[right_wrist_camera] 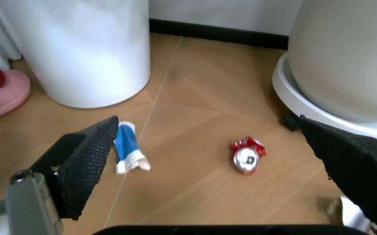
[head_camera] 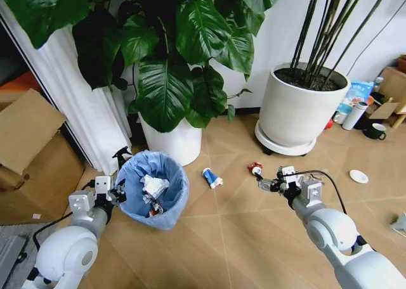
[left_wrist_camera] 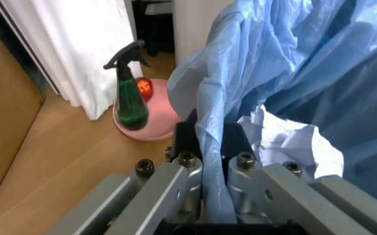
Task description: Pick up the trash bin and place the garbage on the floor into it.
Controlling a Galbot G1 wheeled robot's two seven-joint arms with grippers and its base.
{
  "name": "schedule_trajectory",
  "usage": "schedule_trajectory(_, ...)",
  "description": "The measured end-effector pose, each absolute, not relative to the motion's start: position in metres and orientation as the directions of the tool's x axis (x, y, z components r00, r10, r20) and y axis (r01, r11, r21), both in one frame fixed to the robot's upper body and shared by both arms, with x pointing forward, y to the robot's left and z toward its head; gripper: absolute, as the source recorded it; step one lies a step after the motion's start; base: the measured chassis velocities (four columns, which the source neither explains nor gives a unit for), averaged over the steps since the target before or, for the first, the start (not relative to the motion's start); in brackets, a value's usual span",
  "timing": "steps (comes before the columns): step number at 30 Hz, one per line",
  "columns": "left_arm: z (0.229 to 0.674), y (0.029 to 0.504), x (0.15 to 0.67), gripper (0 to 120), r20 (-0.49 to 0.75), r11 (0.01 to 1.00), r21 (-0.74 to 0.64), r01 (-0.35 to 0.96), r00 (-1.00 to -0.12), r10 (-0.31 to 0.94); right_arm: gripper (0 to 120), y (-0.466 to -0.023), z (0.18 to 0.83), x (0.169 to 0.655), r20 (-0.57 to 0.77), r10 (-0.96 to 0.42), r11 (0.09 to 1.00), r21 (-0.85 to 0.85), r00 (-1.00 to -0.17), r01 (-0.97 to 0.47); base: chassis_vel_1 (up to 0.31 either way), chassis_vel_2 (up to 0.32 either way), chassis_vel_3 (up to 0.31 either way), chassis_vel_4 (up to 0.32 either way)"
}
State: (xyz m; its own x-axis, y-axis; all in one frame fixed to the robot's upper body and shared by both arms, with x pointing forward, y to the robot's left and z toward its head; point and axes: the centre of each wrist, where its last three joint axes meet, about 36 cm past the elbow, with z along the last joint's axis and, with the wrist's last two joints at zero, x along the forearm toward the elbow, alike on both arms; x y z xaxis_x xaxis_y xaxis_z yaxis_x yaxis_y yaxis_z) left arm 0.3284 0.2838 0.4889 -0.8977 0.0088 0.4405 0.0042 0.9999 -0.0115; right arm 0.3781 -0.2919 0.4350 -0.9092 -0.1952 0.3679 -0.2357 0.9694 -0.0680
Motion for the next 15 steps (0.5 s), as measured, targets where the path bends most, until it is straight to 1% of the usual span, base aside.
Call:
schedule_trajectory(11, 0.489, 0.284, 0.329, 0, 0.44, 1.0, -0.014, 0.004, -0.898, 0.01, 100, -0.291, 0.423, 0.381, 0.382, -0.218, 0.964, -0.063, -0.898, -0.26, -0.167, 0.157, 0.16, -0.157)
schedule_trajectory(15, 0.489, 0.284, 0.325, 0, 0.442, 1.0, -0.017, -0.001, -0.897, 0.007, 100, -0.29, 0.405, 0.39, 0.398, -0.24, 0.955, -0.065, -0.885, -0.288, -0.089, 0.102, 0.114, -0.081)
